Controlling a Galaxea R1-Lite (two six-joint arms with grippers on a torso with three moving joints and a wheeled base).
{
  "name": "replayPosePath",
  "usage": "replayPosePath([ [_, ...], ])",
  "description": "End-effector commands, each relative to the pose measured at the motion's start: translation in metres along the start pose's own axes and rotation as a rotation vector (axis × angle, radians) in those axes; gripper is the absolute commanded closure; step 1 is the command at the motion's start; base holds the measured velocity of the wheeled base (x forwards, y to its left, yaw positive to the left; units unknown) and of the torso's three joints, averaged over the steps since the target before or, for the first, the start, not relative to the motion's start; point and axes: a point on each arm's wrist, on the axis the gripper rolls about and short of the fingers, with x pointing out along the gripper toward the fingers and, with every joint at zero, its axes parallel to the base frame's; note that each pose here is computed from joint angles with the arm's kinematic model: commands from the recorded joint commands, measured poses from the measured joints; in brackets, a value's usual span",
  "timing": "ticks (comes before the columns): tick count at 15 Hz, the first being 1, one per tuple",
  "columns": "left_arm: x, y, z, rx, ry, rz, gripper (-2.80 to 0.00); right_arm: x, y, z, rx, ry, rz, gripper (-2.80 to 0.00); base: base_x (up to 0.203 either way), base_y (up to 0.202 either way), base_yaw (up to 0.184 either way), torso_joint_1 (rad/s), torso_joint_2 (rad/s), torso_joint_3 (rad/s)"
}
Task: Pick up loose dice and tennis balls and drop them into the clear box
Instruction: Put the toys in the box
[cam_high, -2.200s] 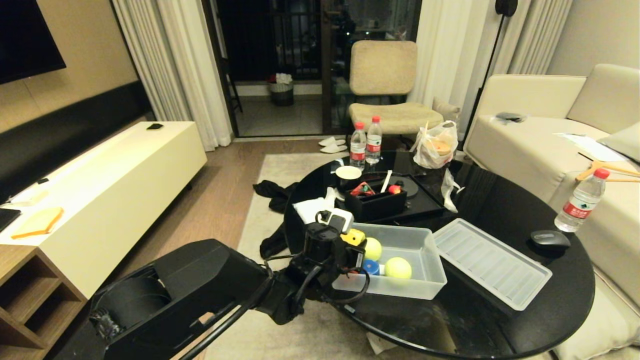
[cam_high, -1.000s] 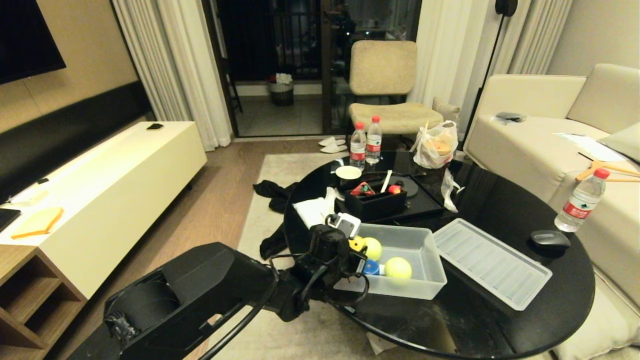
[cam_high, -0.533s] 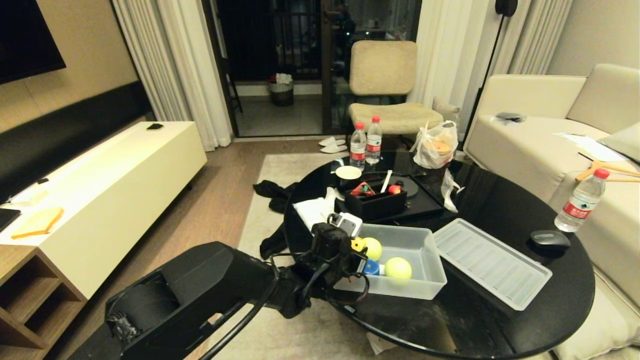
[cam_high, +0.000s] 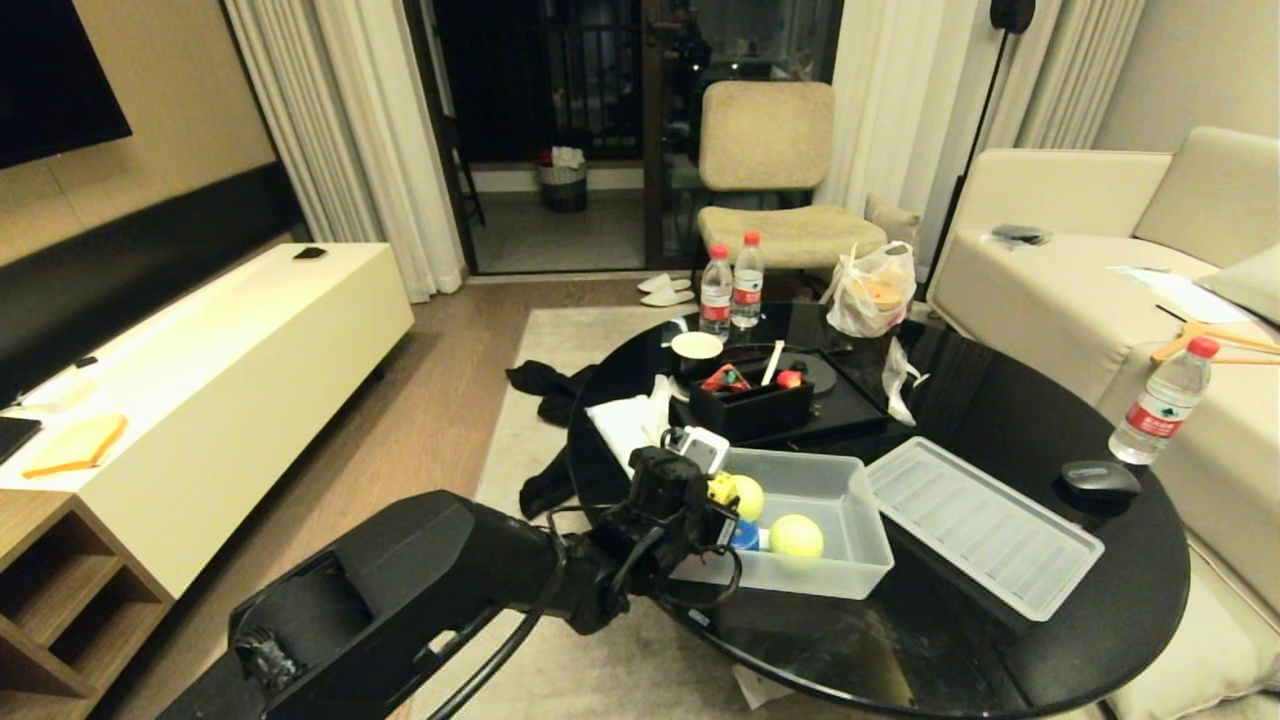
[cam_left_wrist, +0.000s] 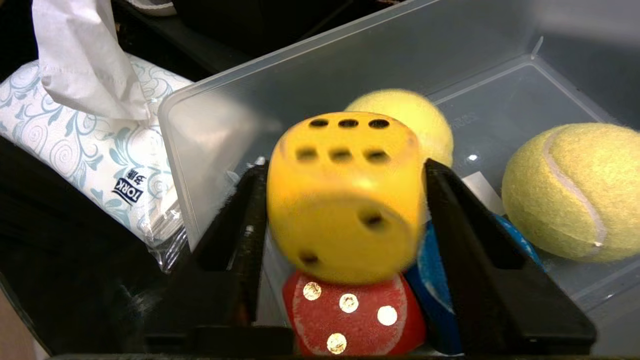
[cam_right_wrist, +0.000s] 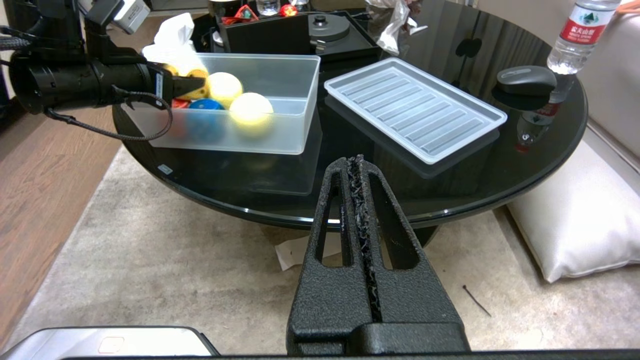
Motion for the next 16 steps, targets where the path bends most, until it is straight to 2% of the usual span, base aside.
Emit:
replayPosePath([
  [1, 0.002, 0.000, -0.004, 0.003, 0.006, 0.003, -2.80, 0.000, 0.000, 0.000, 0.000, 0.002, 0.000, 0.00, 0.000, 0.000, 0.000, 0.000, 0.00, 0.000],
  [7, -0.002, 0.000, 0.006, -0.001, -0.015, 0.004, -2.80, 0.000, 0.000, 0.000, 0.000, 0.002, 0.000, 0.00, 0.000, 0.000, 0.000, 0.000, 0.00, 0.000],
  [10, -0.014, -0.002, 0.034, -0.014, -0.064, 0.019, -2.80, 0.000, 0.000, 0.000, 0.000, 0.002, 0.000, 0.00, 0.000, 0.000, 0.000, 0.000, 0.00, 0.000],
  [16, -0.059, -0.007, 0.092, -0.031, -0.139, -0.011, -2.80, 0.000, 0.000, 0.000, 0.000, 0.002, 0.000, 0.00, 0.000, 0.000, 0.000, 0.000, 0.00, 0.000],
])
